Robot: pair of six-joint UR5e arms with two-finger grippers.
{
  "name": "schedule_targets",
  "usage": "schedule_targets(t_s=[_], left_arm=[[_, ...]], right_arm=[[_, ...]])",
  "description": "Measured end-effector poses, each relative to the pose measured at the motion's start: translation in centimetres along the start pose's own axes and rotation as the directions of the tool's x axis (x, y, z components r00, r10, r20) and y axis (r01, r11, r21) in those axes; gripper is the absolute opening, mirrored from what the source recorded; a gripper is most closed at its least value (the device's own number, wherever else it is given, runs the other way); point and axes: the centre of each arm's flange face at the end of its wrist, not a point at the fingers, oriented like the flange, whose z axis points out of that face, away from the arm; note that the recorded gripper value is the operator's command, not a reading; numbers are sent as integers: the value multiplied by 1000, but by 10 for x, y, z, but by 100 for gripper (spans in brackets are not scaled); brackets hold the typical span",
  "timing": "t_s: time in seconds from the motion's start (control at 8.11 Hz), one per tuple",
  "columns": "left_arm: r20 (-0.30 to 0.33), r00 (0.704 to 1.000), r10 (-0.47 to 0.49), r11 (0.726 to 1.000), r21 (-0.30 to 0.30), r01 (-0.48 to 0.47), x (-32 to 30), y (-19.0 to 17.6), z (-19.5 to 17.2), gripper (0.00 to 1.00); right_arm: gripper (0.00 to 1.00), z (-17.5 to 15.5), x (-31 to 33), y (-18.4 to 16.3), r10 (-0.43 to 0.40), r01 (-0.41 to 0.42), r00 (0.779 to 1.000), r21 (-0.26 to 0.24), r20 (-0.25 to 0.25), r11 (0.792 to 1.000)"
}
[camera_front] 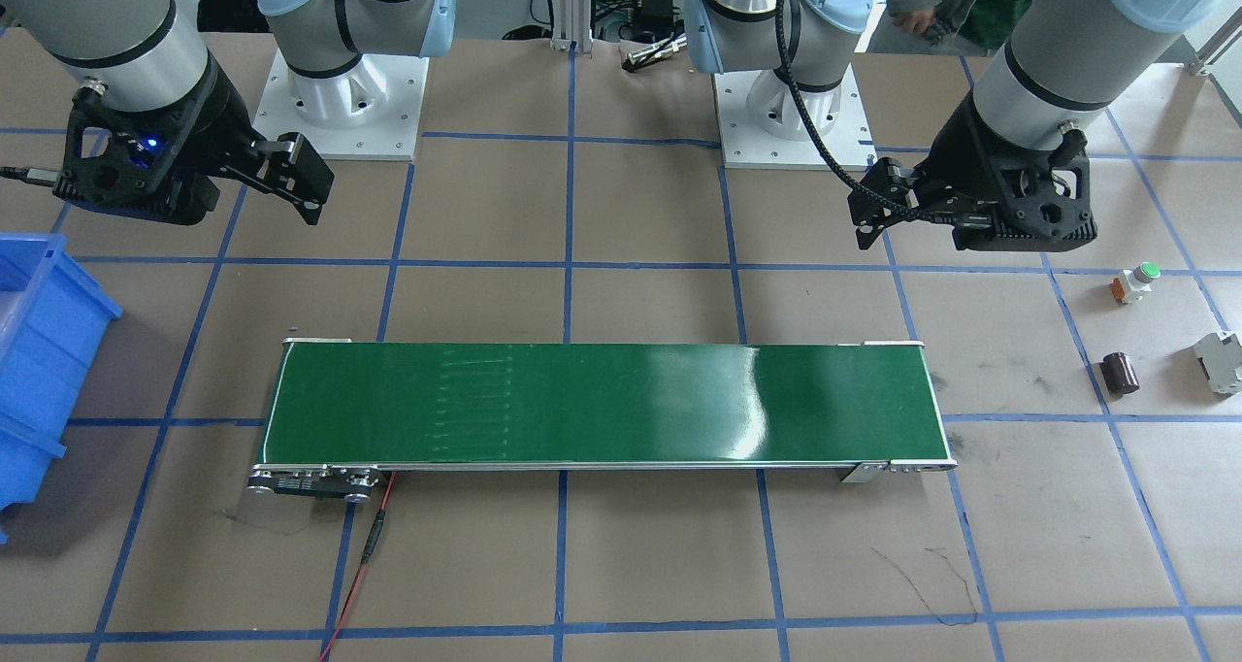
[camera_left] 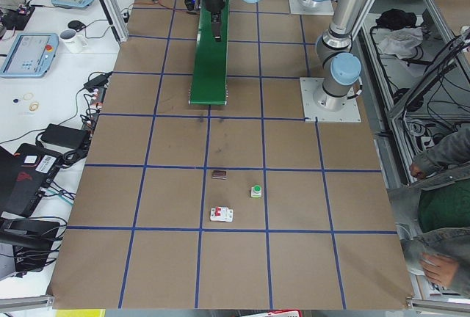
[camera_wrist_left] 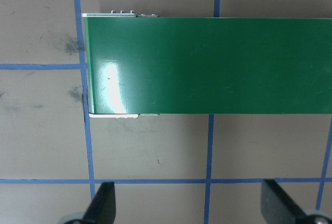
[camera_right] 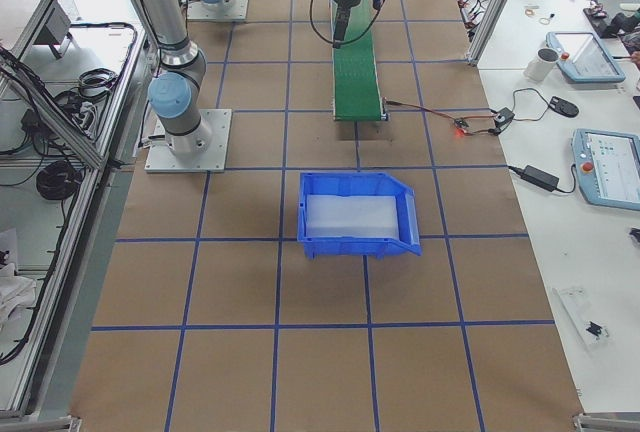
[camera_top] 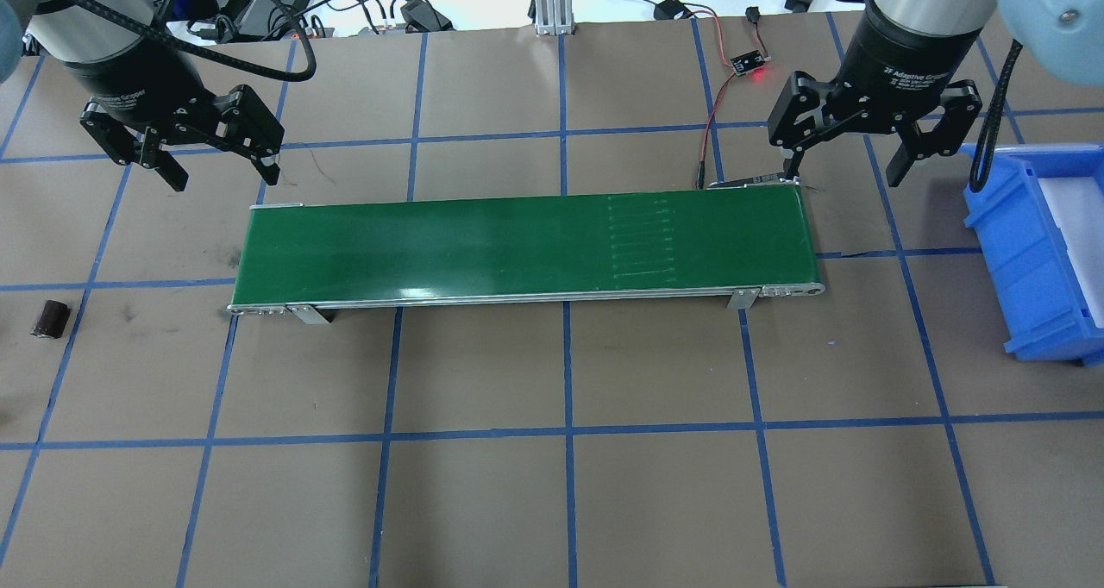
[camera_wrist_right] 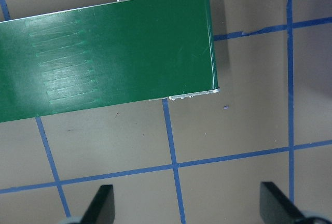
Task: Move capacitor from left to right
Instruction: 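Move the left gripper outward over the brown capacitor beside the belt end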
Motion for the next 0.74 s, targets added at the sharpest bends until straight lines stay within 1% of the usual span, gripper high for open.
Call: schedule_targets(t_s=[0.12,0.25,0.37,0.49,0.74], left_arm=[[0,1000,0,1000,0,0,0,0,0,100],[2,1000,-1,1000,-1,1,-1,-1,0,100],[5,1000,-1,1000,0,1,-1,0,0,100],[10,1000,-1,1000,-1,1,-1,0,0,100],[15,1000,0,1000,-2,0,-3,-2,2,100]], right_arm=[[100,-1,0,-2,-8,9,1000,13,-4,1000],[100,-4,2,-5,-58,59,998,45,-19,997],[100,-7,3,-7,-117,120,992,67,-46,991],[100,-8,5,-7,-150,155,987,77,-64,985],[100,-8,4,-8,-169,174,983,84,-72,981]])
